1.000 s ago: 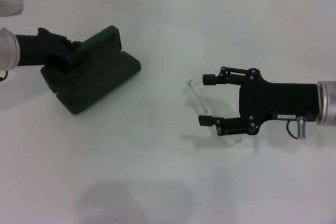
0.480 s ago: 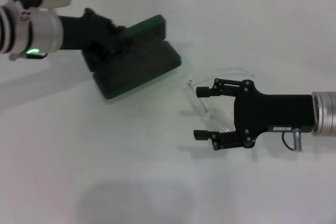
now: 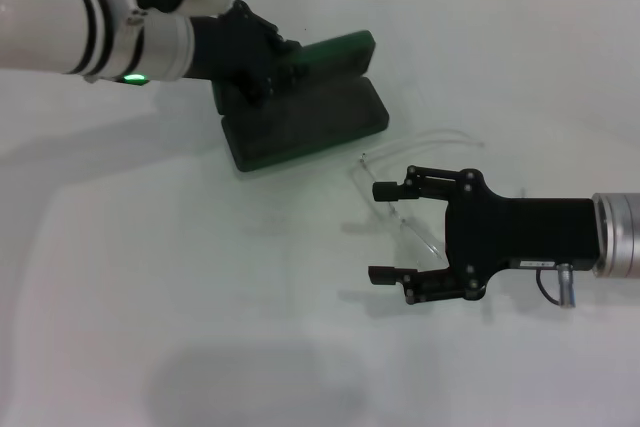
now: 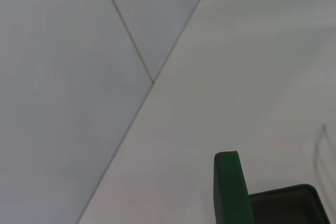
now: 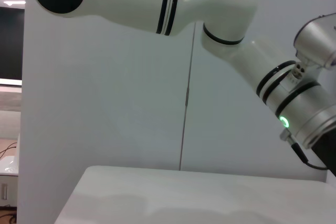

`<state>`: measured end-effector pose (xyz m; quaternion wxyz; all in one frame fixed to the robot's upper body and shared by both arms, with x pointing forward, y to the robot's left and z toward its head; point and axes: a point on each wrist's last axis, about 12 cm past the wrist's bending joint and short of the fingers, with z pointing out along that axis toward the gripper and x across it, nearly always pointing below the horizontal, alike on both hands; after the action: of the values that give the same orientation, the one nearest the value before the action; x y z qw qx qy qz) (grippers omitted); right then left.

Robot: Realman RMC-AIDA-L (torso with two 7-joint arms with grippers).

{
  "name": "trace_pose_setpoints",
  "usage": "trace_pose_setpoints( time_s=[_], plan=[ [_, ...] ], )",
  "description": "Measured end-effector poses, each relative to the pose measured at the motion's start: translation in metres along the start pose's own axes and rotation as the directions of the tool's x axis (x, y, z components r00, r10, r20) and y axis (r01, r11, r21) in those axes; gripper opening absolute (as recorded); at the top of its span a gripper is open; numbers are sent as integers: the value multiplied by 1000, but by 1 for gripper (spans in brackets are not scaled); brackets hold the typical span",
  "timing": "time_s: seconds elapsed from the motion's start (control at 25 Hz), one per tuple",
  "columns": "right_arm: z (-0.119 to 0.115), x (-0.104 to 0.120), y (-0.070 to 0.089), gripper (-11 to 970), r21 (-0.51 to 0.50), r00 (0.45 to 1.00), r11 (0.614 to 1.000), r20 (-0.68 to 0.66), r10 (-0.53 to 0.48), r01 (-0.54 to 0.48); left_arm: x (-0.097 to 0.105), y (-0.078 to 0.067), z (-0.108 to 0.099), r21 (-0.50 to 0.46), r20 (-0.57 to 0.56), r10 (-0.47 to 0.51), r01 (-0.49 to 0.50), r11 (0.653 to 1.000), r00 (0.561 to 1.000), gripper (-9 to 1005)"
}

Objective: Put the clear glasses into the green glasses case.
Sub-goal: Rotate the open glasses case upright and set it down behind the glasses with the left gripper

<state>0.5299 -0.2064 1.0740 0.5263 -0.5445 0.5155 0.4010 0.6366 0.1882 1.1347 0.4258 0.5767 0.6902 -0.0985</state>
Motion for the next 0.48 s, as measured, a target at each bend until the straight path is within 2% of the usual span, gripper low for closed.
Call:
trace_pose_setpoints(
  time_s=[0.16,0.48],
  plan=[
    [-2,2,2,793,11,1000,1000,1,3,-3,-8,-7,7,48,-5,53,-53,997,999,203],
    [-2,2,2,793,13,1000,1000,0,2,-2,-13,-19,13,121,-1,88,-87,989,996,204]
  ],
)
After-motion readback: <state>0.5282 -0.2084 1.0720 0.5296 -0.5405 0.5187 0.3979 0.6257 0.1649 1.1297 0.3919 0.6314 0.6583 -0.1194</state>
